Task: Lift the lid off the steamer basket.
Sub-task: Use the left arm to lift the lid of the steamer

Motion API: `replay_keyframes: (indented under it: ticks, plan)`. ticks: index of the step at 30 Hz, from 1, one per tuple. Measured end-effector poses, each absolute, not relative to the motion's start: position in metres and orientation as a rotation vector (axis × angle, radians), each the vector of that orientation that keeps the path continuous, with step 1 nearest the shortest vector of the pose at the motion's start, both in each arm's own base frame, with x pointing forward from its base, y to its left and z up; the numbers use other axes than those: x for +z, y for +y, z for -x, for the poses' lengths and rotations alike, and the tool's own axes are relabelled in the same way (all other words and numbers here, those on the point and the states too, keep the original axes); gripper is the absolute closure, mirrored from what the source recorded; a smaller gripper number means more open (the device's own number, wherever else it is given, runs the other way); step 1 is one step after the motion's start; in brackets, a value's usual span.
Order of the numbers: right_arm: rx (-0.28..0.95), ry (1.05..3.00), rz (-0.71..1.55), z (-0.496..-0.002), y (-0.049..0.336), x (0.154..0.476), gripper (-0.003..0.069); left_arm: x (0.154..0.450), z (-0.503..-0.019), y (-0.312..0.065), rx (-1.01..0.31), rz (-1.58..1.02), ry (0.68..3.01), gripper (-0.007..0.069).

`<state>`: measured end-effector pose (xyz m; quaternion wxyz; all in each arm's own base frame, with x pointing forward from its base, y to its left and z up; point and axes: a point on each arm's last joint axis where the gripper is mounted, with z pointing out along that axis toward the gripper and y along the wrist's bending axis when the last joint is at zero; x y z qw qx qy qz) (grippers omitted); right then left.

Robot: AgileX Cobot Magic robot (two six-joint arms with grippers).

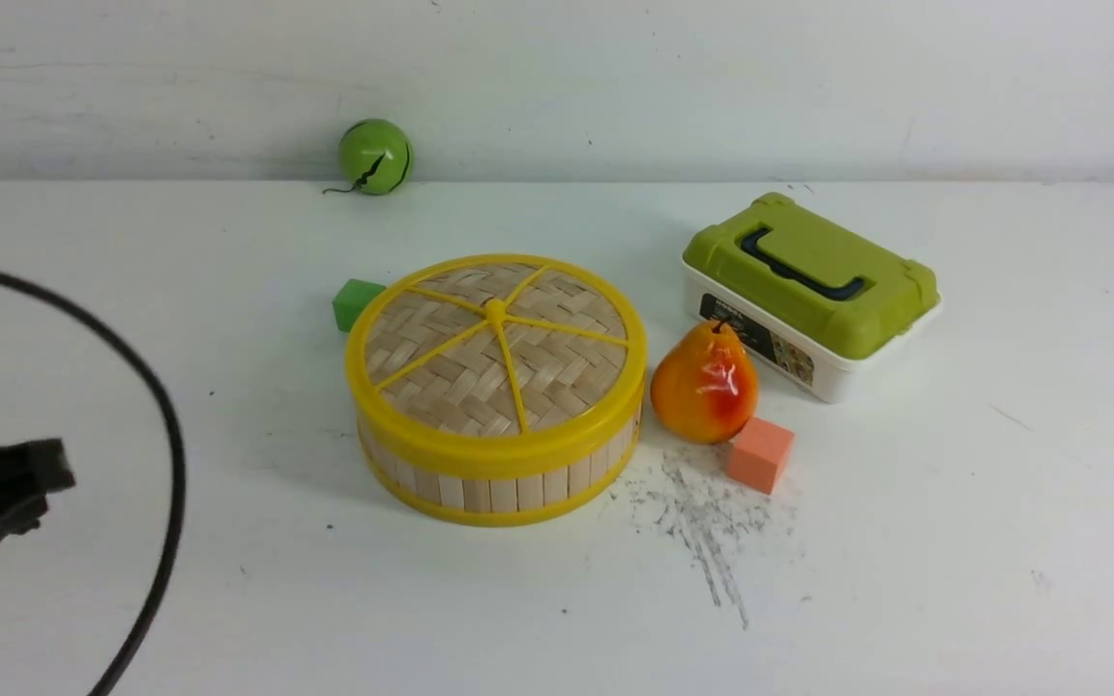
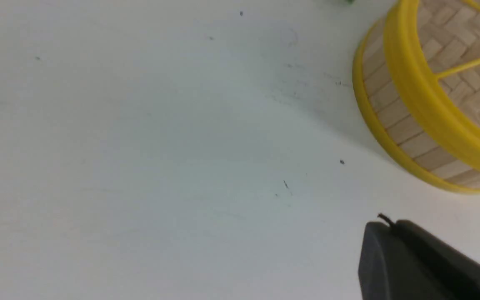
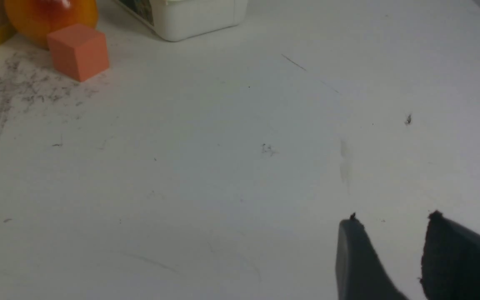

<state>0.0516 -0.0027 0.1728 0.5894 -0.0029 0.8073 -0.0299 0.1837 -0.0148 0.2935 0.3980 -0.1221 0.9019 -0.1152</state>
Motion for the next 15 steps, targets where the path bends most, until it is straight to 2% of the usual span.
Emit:
replay_keyframes:
  ticks: [3, 7, 8, 10, 11, 13, 15]
  plan:
    - [-0.07, 1.88, 0.007, -0.052, -0.003, 0.173, 0.0419, 0.299, -0.204, -0.022, -0.342, 0.252, 2.366, 0.0638]
    - [-0.07, 1.88, 0.007, -0.052, -0.003, 0.173, 0.0419, 0.311, -0.246, -0.043, -0.581, 0.104, 2.432, 0.0638]
    - [-0.07, 1.88, 0.007, -0.052, -0.003, 0.173, 0.0419, 0.309, -0.247, -0.043, -0.591, 0.101, 2.435, 0.0638]
    - [-0.07, 1.88, 0.007, -0.052, -0.003, 0.173, 0.0419, 0.319, -0.273, -0.056, -0.764, 0.032, 2.432, 0.0638]
    - [-0.07, 1.88, 0.007, -0.052, -0.003, 0.173, 0.0419, 0.32, -0.275, -0.057, -0.766, 0.023, 2.436, 0.0638]
    - [-0.07, 1.88, 0.007, -0.052, -0.003, 0.173, 0.0419, 0.324, -0.302, -0.069, -0.899, -0.021, 2.464, 0.0638]
    - [-0.07, 1.88, 0.007, -0.052, -0.003, 0.173, 0.0419, 0.329, -0.317, -0.078, -0.918, -0.059, 2.474, 0.0638]
